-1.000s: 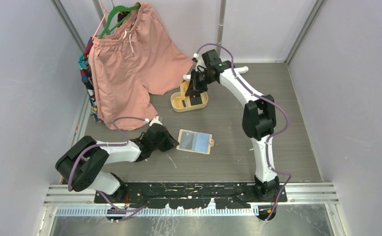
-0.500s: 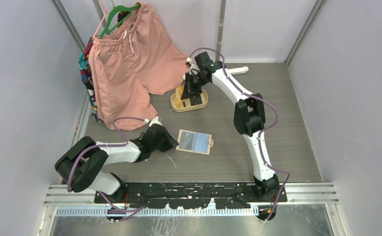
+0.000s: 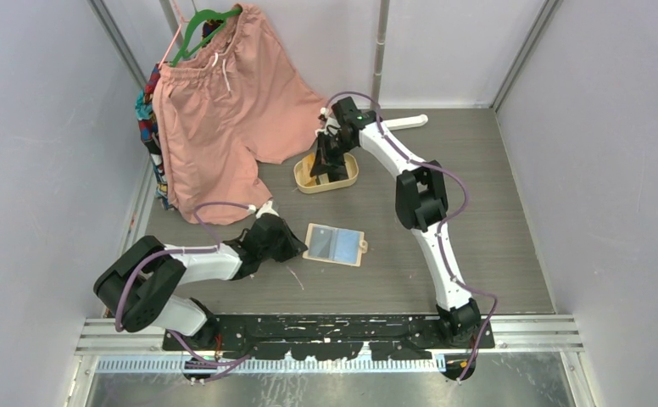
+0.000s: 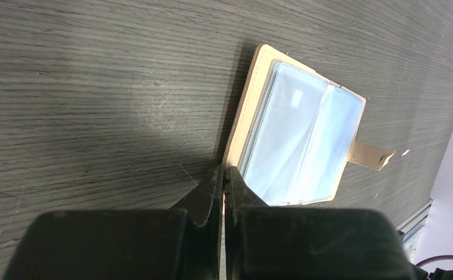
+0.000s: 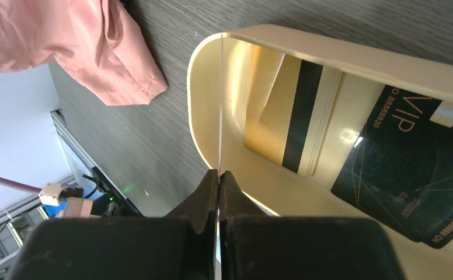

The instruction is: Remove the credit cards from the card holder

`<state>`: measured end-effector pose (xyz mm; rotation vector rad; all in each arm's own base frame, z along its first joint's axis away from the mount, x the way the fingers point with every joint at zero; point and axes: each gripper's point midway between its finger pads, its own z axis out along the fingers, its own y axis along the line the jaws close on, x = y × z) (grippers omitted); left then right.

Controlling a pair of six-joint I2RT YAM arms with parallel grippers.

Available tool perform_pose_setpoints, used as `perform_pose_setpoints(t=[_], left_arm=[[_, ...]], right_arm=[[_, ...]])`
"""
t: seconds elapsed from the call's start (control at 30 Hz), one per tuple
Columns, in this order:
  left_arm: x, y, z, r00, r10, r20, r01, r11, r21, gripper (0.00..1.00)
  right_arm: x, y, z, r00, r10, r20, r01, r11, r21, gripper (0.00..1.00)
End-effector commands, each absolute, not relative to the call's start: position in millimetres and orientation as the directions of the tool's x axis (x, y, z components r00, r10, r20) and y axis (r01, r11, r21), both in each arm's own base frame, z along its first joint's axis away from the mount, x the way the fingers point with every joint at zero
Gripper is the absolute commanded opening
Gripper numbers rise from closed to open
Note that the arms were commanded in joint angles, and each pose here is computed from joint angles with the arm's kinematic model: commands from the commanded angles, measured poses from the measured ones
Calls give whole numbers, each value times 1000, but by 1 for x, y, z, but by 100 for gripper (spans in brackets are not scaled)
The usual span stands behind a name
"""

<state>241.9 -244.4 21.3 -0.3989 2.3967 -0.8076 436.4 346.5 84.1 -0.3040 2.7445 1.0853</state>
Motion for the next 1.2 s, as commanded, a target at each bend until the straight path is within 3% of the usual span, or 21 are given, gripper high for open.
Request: perform_pose_setpoints(t=[0.0, 1.17], left_arm=[[241, -229, 14, -789, -416, -453, -108, 819, -564, 0], [238, -223, 11, -791, -416, -449, -115, 821, -559, 0]], right_arm=[[446, 357, 98, -956, -112, -272, -273, 682, 679, 2], [419, 354, 81, -947, -221, -232, -320, 678, 662, 3]])
